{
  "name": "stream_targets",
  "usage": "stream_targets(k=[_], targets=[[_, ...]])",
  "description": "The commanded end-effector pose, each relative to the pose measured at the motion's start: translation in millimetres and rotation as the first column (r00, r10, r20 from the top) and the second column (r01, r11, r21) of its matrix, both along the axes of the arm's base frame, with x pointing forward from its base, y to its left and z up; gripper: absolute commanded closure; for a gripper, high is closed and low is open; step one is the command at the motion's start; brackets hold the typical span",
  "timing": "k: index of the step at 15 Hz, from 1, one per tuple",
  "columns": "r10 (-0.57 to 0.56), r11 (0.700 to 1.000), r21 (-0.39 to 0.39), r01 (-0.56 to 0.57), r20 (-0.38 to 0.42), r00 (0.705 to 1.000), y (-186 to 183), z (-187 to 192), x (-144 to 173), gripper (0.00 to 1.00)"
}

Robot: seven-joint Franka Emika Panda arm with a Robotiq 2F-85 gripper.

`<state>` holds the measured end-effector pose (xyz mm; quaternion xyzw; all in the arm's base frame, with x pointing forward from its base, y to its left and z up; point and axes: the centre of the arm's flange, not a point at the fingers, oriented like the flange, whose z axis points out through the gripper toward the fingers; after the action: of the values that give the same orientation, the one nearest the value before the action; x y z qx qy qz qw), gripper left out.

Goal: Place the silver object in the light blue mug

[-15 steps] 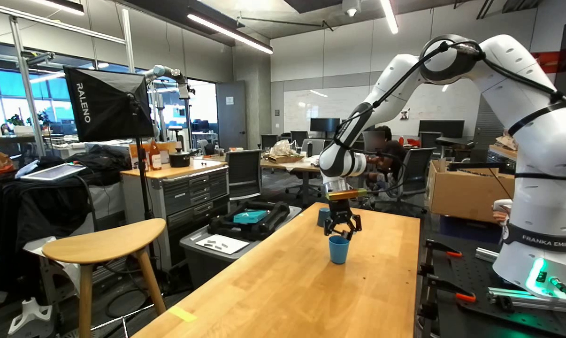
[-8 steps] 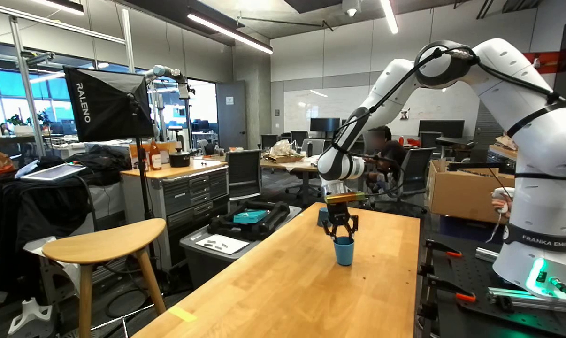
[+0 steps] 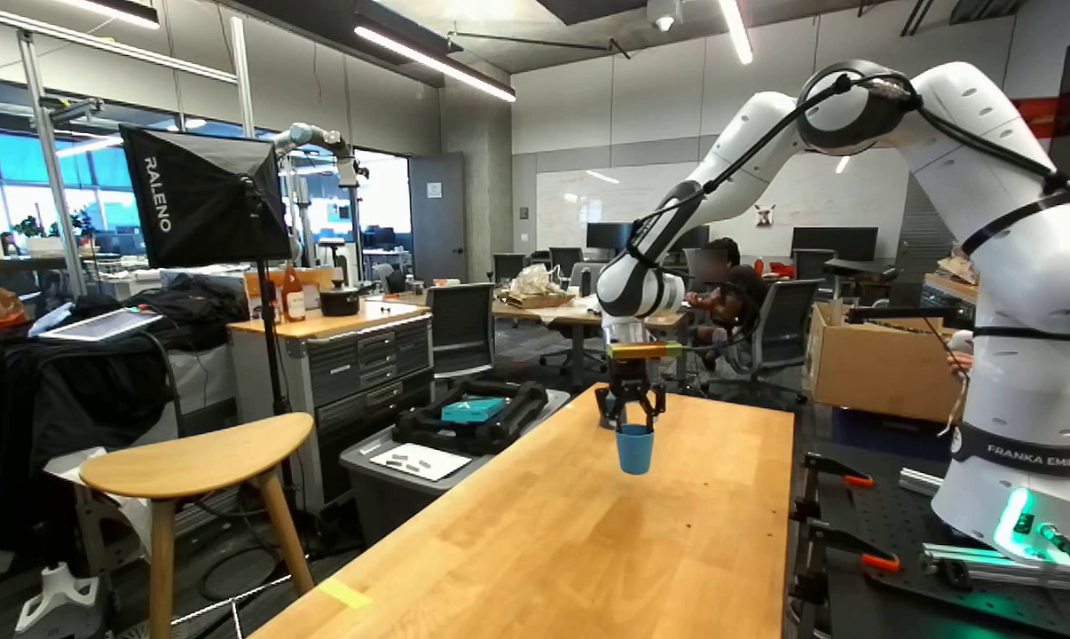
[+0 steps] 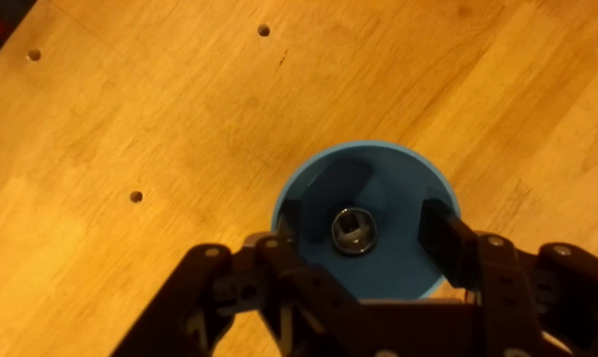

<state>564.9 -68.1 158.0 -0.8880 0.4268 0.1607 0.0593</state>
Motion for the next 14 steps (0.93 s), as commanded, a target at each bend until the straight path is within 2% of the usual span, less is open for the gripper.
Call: stream_targets(k=[1,2,3,4,5,9,11,14], targets=[[0.054,0.998,0.010,-0.054,0.024,0.998,-6.8,33.7,-8.8,0.08],[0.056,0.998,0.008,-0.057,0.025,0.998,-9.0,32.3,-9.8,0.14],[0.061,0.998,-0.001,-0.061,0.016,0.998,-12.1,24.3,-10.8,0.58],[0.058,0.998,-0.007,-0.058,0.004,0.998,-15.5,15.8,-11.9,0.58],[0.052,0.999,-0.013,-0.052,-0.016,0.999,-19.2,5.0,-12.8,0.64],[0.018,0.999,-0.027,-0.021,-0.106,0.994,-35.9,-40.1,-22.9,0.97],[0.006,1.000,-0.022,-0.009,-0.135,0.991,-40.7,-53.9,-27.0,1.00],[0.010,1.000,-0.017,-0.012,-0.113,0.994,-44.2,-32.9,-21.6,0.98]])
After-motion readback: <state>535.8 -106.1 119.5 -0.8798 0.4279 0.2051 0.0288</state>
